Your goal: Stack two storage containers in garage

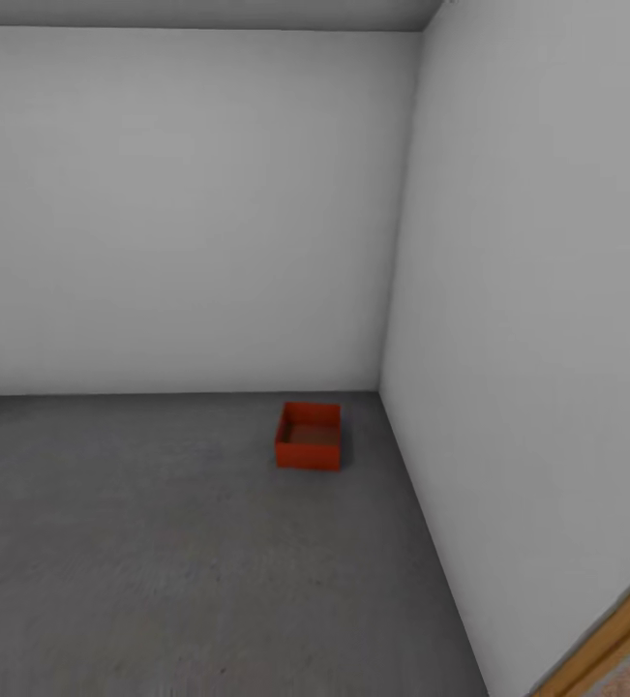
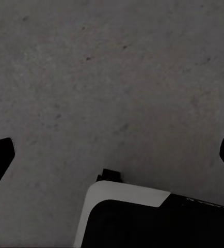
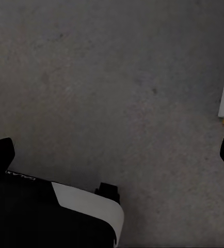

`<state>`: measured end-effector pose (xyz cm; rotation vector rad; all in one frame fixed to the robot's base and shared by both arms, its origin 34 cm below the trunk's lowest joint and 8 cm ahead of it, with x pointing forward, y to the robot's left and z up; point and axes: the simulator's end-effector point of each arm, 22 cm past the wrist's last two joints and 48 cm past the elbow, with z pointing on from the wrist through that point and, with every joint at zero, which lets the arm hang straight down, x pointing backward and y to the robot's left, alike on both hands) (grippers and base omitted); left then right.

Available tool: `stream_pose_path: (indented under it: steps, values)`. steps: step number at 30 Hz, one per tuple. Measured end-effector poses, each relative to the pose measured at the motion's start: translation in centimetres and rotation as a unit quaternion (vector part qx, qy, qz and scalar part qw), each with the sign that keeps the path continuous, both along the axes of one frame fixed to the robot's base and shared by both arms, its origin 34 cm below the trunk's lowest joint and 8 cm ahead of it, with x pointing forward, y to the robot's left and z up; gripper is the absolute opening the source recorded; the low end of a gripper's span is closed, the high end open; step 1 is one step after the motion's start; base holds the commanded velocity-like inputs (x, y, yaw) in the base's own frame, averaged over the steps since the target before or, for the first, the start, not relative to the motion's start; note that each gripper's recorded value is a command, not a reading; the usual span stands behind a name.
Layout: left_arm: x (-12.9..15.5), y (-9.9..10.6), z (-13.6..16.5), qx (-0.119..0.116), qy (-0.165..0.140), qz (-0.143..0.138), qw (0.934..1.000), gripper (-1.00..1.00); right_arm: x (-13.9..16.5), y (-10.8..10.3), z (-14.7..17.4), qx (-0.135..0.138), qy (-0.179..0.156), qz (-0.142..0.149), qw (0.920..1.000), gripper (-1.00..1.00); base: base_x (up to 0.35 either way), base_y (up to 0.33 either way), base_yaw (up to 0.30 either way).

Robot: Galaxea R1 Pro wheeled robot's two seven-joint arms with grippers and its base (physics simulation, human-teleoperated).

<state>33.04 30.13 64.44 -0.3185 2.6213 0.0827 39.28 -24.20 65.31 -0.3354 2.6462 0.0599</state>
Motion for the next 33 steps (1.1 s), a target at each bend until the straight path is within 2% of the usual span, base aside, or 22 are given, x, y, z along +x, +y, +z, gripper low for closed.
stream_pose_path:
  steps: [6,14,33]
  values:
    - [0.19,0.0,0.13,0.0,-0.003,0.0,1.0,1.0,0.18,0.0,0.16,0.0,-0.003,0.0,1.0,1.0,-0.294,0.0,0.0]
    - [0.62,0.04,0.43,0.001,-0.009,0.002,1.0,1.0,0.24,0.01,0.4,0.0,-0.005,0.001,1.0,1.0,-0.049,0.0,-0.057]
    - [0.96,-0.11,0.65,-0.001,-0.013,0.001,0.9999,1.0,0.62,0.04,0.74,0.0,-0.011,0.0,0.9999,1.0,-0.001,0.0,-0.265]
